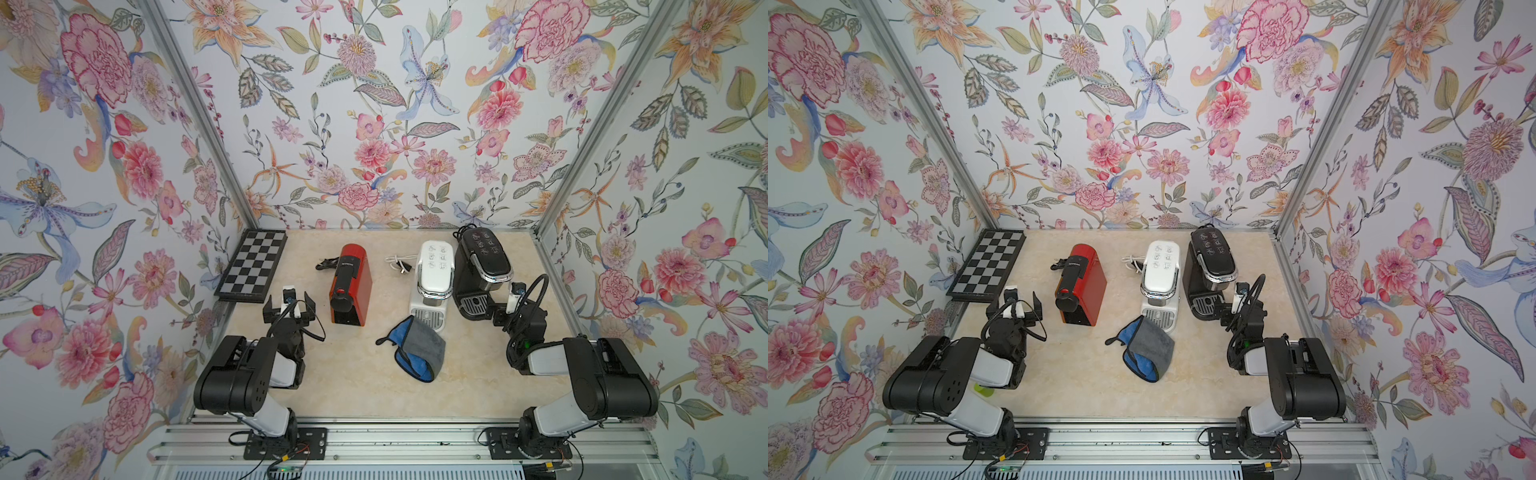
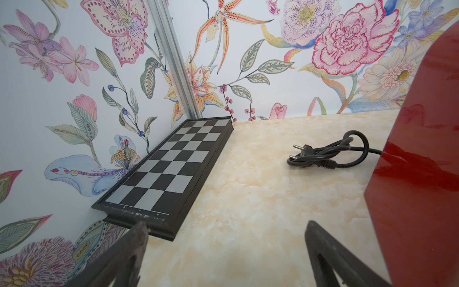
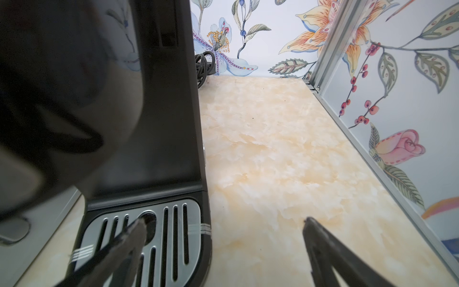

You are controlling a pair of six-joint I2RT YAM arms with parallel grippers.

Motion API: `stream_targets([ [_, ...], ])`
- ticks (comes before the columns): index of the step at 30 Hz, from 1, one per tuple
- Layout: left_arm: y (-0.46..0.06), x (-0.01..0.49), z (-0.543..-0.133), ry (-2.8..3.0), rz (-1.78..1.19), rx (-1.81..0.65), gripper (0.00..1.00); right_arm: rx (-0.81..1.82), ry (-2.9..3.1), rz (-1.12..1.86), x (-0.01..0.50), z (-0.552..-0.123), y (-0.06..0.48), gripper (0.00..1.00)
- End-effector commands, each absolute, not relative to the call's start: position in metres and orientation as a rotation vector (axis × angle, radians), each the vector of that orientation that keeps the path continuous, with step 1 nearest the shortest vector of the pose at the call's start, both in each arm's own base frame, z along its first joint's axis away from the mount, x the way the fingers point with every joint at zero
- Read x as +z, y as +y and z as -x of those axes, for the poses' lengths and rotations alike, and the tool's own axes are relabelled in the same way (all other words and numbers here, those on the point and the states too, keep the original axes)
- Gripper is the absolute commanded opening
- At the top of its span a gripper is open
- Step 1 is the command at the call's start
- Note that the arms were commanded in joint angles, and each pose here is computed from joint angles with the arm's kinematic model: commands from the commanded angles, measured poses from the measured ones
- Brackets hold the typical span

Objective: Wipe the surface of a coffee machine
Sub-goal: Pick up the cleaning item at the center of the board.

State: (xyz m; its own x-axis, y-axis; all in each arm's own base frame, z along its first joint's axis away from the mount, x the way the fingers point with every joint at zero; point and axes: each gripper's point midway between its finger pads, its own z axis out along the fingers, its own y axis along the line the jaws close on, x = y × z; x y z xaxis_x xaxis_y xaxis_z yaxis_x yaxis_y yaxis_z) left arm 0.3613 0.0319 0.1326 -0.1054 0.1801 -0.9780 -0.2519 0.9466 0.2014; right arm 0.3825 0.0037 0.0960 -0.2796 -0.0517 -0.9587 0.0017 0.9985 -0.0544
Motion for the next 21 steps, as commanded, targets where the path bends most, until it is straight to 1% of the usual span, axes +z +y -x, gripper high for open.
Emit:
stream_targets([
  [1,0.033,0.141,-0.364,1.61,0.05,0.372,0.99,-0.052,1.812,0.025,0.106,-0.387,0.003,1.0],
  [12,0.036,0.14,-0.363,1.614,0.06,0.384,0.99,-0.061,1.804,0.033,0.108,-0.385,0.004,1.0],
  [13,0.036,0.148,-0.363,1.597,0.067,0.382,0.99,-0.073,1.799,0.037,0.109,-0.385,0.005,1.0],
  [17,0.037,0.161,-0.358,1.572,0.08,0.394,0.99,-0.118,1.746,0.048,0.128,-0.373,0.009,1.0],
  [21,0.032,0.177,-0.349,1.537,0.071,0.391,0.99,-0.069,1.782,0.012,0.15,-0.362,0.013,1.0],
])
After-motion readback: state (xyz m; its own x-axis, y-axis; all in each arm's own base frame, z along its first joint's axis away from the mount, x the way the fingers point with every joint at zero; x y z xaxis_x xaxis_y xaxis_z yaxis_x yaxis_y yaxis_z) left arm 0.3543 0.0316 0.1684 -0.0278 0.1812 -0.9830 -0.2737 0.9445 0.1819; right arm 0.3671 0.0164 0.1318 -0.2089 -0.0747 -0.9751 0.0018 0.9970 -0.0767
